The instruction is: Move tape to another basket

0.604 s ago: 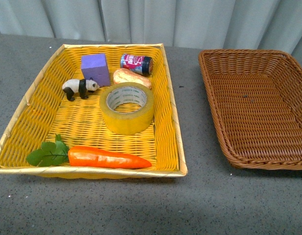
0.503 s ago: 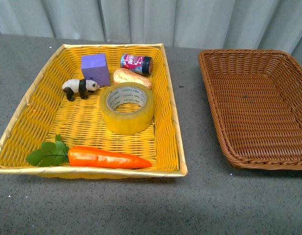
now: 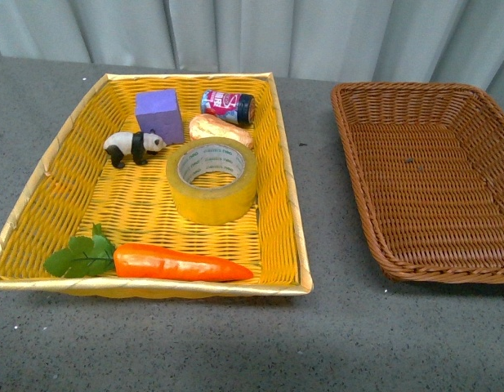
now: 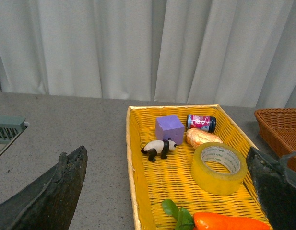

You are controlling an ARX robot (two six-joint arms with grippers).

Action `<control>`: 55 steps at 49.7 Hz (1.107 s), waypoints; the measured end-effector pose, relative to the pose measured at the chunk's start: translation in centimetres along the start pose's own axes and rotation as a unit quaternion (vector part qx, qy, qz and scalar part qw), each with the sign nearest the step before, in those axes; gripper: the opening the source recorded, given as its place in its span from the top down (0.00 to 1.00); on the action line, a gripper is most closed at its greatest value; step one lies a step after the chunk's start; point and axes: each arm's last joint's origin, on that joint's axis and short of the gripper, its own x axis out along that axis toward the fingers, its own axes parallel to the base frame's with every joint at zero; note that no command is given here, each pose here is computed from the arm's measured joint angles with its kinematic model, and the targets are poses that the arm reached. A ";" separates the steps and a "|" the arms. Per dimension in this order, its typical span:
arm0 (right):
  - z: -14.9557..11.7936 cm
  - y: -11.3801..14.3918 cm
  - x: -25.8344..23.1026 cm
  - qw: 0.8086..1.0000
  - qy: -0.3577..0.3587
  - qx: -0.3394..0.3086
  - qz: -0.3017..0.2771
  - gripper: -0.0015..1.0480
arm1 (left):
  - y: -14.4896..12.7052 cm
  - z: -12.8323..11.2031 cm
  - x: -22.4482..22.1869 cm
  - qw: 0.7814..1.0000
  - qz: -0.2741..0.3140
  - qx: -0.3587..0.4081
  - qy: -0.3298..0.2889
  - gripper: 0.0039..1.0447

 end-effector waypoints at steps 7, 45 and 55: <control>0.0 0.0 0.0 1.000 0.000 0.000 0.000 0.09 | 0.0 0.0 0.0 1.000 0.000 0.000 0.000 0.06; 0.0 0.0 0.0 1.000 0.000 0.000 0.000 0.09 | 0.0 0.0 0.0 1.000 0.000 0.000 0.000 0.06; 0.0 0.0 0.0 1.000 0.000 0.000 0.000 0.09 | 0.0 0.0 0.0 1.000 0.000 0.000 0.000 0.06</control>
